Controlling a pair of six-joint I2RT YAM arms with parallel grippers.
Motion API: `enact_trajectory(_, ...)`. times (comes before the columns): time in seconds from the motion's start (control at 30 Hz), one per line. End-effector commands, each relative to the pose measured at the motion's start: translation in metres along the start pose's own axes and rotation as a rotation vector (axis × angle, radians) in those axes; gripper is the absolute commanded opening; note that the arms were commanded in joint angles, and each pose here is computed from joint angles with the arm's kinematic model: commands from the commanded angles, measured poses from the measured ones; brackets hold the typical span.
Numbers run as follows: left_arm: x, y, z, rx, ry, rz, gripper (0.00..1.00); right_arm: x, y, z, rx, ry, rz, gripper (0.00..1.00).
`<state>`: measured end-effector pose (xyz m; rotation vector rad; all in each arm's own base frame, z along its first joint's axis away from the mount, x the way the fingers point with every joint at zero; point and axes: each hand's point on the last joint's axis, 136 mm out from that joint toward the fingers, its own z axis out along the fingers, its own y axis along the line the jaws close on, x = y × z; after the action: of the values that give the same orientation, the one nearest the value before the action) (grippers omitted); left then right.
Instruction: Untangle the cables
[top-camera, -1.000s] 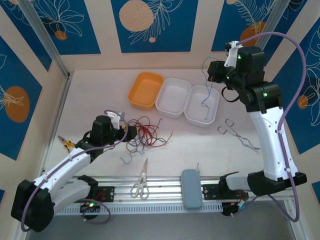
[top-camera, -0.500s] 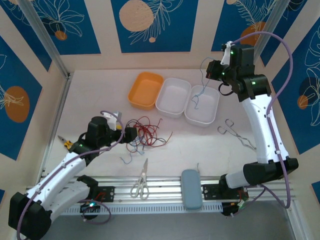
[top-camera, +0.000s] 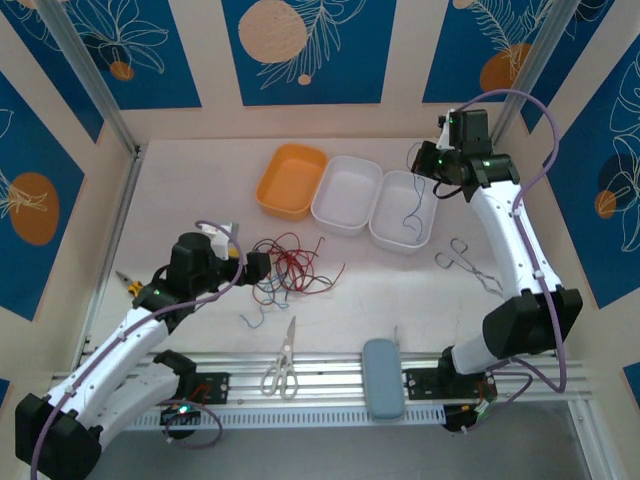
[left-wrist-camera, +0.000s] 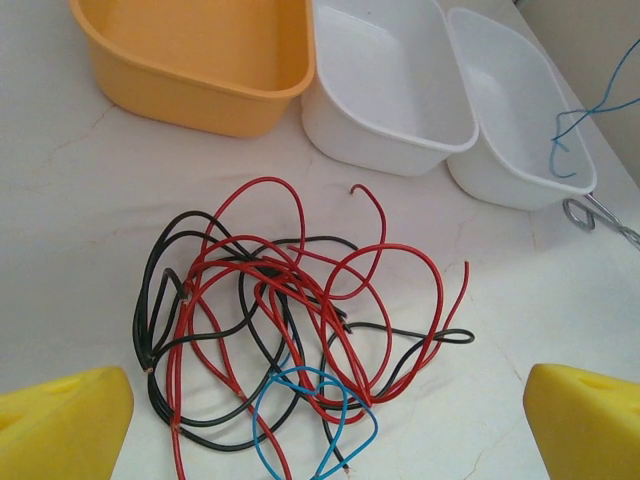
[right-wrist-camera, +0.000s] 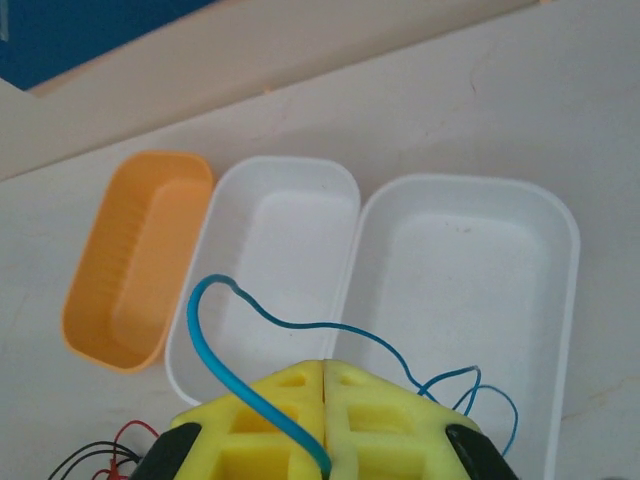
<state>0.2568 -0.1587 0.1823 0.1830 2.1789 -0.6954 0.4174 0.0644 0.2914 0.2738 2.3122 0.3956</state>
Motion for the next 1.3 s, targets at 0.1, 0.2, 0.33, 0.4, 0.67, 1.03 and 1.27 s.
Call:
enact_trajectory(0.1,-0.016,-0.002,-0.008,-0.012,-0.040,0.021,1.00,0.021,-0.019,0.047,0.034,0.098,0.041,0.00)
enact_trajectory(0.2,-0.015,-0.003,-0.008,-0.005,-0.036,0.021,1.00,0.038,-0.035,0.072,0.103,0.177,0.065,0.00)
enact_trajectory(0.33,-0.012,-0.002,-0.007,-0.005,-0.027,0.019,1.00,0.068,-0.054,0.103,0.181,0.319,0.109,0.00)
enact_trajectory(0.4,-0.010,-0.001,-0.006,-0.008,-0.026,0.017,1.00,0.084,-0.062,0.117,0.211,0.376,0.118,0.00)
enact_trajectory(0.67,-0.007,0.000,-0.002,-0.007,-0.007,0.015,1.00,0.116,-0.087,0.150,0.302,0.473,0.119,0.00)
enact_trajectory(1.03,-0.003,-0.001,0.005,0.010,0.016,0.005,1.00,0.095,-0.083,0.124,0.322,0.415,0.053,0.44)
enact_trajectory(1.27,-0.004,0.000,0.003,-0.002,0.010,0.014,1.00,0.082,-0.071,0.086,0.307,0.344,0.025,0.54)
